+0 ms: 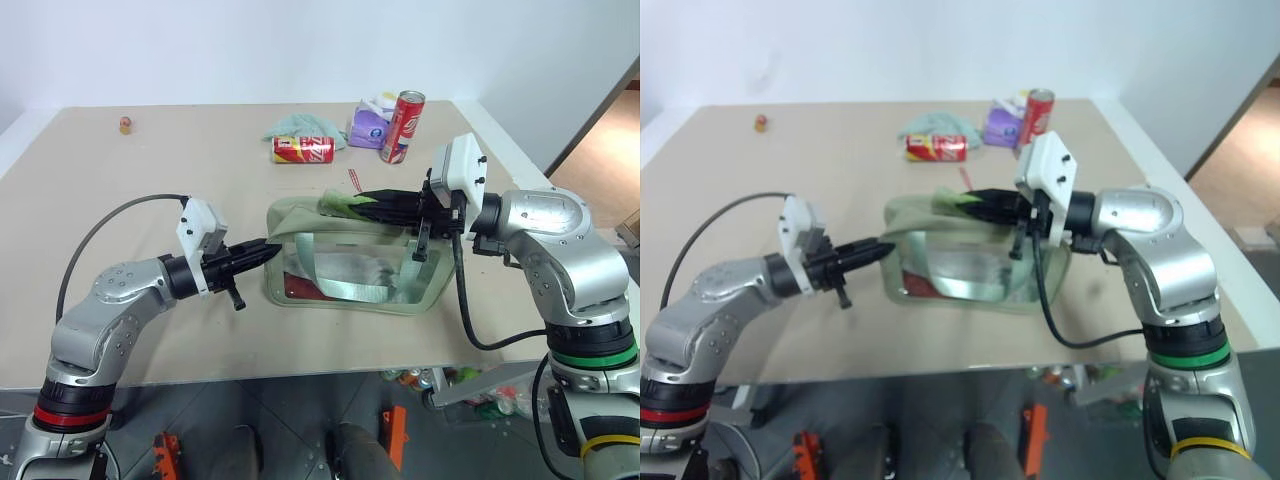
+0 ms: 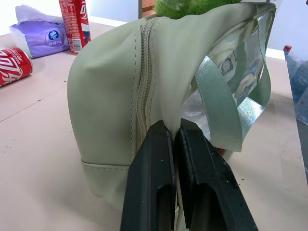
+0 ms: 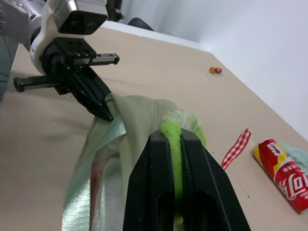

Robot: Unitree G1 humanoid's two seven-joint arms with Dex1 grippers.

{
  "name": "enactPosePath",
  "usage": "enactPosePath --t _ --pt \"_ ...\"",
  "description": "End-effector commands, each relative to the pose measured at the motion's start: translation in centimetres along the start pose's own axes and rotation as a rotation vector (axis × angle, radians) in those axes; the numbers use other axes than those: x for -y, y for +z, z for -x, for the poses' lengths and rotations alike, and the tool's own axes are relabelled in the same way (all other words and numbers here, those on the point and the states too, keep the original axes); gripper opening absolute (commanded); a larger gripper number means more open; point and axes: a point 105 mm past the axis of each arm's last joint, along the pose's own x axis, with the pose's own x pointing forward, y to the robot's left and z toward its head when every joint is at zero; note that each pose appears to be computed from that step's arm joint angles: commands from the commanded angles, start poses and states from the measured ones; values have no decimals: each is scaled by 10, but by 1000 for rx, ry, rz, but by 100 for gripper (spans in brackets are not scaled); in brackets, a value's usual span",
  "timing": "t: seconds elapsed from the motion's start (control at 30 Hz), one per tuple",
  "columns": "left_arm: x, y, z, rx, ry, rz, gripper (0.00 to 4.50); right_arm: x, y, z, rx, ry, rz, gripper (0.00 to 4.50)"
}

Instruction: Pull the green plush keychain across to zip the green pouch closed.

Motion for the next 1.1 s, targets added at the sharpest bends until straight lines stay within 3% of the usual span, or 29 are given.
enactPosePath --t 0.03,0.4,0.73,1.1 --pt "-4 10 1 24 24 -42 0 6 15 7 31 -35 85 2" --pt "-34 38 -7 136 216 -134 0 53 40 30 35 -210 288 2" --pt "-39 29 -7 120 271 -120 0 67 33 44 -4 -272 325 2" --pt "-59 25 1 116 395 -124 0 91 27 81 -86 -446 360 2"
